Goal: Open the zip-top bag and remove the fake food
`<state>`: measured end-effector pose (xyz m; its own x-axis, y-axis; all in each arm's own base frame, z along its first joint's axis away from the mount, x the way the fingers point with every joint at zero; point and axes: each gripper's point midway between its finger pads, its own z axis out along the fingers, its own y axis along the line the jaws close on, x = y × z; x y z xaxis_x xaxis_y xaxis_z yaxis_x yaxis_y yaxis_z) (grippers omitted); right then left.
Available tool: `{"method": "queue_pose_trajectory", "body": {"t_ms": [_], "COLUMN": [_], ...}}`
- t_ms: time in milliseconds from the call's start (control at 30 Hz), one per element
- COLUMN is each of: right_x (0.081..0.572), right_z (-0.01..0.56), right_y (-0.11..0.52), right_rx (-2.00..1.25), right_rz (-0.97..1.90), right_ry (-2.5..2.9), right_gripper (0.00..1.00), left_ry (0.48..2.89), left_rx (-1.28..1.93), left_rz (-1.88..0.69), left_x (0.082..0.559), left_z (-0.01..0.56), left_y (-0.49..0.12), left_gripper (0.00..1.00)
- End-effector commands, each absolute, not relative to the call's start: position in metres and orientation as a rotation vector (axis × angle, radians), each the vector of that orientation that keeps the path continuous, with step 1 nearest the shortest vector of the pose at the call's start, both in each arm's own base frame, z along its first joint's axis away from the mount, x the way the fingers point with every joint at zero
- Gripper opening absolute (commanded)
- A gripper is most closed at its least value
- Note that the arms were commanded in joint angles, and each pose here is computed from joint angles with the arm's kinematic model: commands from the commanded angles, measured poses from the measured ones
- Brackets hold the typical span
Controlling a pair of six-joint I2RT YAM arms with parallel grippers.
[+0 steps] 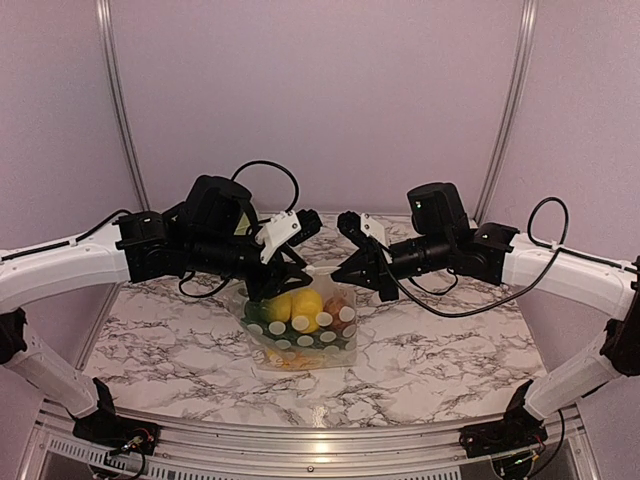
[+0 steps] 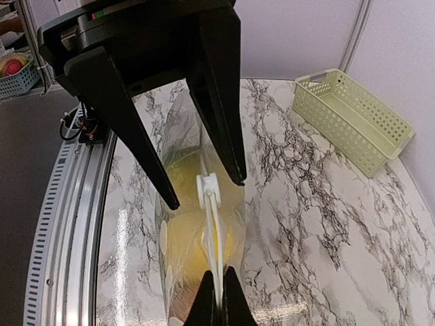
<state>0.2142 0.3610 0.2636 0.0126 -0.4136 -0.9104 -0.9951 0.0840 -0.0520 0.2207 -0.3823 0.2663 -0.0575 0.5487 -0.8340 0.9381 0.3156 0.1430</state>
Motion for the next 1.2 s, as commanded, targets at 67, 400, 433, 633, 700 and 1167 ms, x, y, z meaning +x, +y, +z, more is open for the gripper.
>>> {"method": "queue_pose_trajectory", "body": {"t_ms": [67,400,433,633,700,1167], "right_x": [0.21,0.209,0.209,0.208,0.208,0.21], "right_z": [0.277,0.274,0.274,0.273,0.272,0.273], "right_y": [0.361,0.359,0.358,0.359,0.359,0.357], "right_rx": [-1.454,-1.459,-1.46,-1.458,-1.459,-1.464], "right_rz": [0.881,0.871,0.872,0.879,0.878,0.854], "right_ry": [1.478,1.494,1.493,1.493,1.495,1.497], "right_gripper": [0.0,0.0,0.0,0.0,0.0,0.0], "left_ry": [1.703,1.705,1.704,1.679,1.676,1.74], "left_rx": [1.371,1.362,1.355,1.344,1.355,1.361], "left_rz": [-0.608,-0.604,-0.61,-0.649,-0.655,-0.628], "left_x": [0.223,0.221,0.221,0.223,0.224,0.227], "left_z": [0.268,0.268,0.269,0.278,0.279,0.261], "left_y": [-0.394,-0.381,-0.38,-0.391,-0.395,-0.374], "left_gripper": [0.3,0.18,0.21,0.27,0.26,0.04]}}
